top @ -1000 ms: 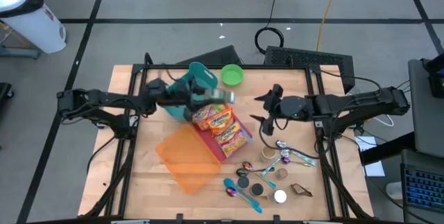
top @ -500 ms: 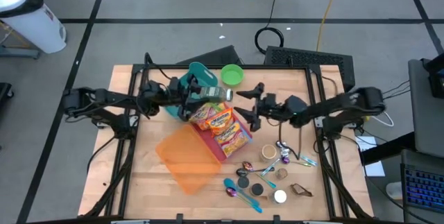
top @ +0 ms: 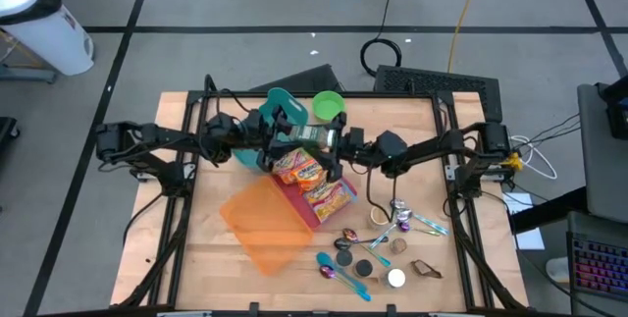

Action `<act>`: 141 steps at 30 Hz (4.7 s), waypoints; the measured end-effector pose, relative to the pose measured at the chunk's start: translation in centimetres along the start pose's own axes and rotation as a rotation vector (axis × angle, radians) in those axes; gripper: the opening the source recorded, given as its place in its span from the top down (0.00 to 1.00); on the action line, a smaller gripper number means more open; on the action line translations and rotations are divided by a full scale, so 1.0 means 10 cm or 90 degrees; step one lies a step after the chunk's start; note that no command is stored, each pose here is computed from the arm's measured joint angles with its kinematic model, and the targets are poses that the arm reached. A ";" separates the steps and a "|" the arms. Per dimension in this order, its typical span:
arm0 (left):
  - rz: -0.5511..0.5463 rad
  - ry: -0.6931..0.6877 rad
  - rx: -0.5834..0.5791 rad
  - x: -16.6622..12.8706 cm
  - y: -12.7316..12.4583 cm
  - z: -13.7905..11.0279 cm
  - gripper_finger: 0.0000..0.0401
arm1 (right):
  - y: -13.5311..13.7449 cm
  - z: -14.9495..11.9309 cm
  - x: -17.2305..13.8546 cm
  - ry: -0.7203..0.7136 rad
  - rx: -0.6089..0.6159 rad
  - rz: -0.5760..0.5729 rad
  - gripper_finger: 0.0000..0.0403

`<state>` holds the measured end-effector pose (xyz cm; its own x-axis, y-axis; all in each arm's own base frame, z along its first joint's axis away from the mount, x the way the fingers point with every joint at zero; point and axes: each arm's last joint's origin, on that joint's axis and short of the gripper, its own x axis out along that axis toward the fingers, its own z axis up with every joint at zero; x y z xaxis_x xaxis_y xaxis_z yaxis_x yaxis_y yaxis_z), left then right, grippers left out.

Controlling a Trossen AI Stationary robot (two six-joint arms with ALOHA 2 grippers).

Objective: Pick & Place Food Item
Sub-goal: Put the green seasoning bottle into the green bin

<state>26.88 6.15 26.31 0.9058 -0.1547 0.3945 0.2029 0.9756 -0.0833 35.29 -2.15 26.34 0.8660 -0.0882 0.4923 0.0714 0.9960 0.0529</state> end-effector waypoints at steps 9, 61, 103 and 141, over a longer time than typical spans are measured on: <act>-0.005 -0.004 -0.005 0.00 -0.01 0.01 0.50 | 0.00 0.02 0.02 -0.010 -0.014 -0.010 0.38; 0.089 0.518 0.027 0.73 -0.19 -0.29 0.21 | 0.22 0.50 -0.46 0.610 -0.004 -0.005 0.53; -0.005 0.386 0.035 0.76 -0.11 -0.28 0.49 | 0.24 0.65 -0.61 0.651 -0.036 -0.024 0.23; -0.020 0.189 0.050 0.42 -0.03 -0.37 0.49 | 0.14 0.10 -0.31 0.136 -0.022 0.000 0.36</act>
<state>32.03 4.67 24.63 0.9710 -0.2121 0.1103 0.2134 0.9770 -0.0004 32.22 -0.50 25.74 0.9509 -0.0879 0.2968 0.0854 0.9961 0.0212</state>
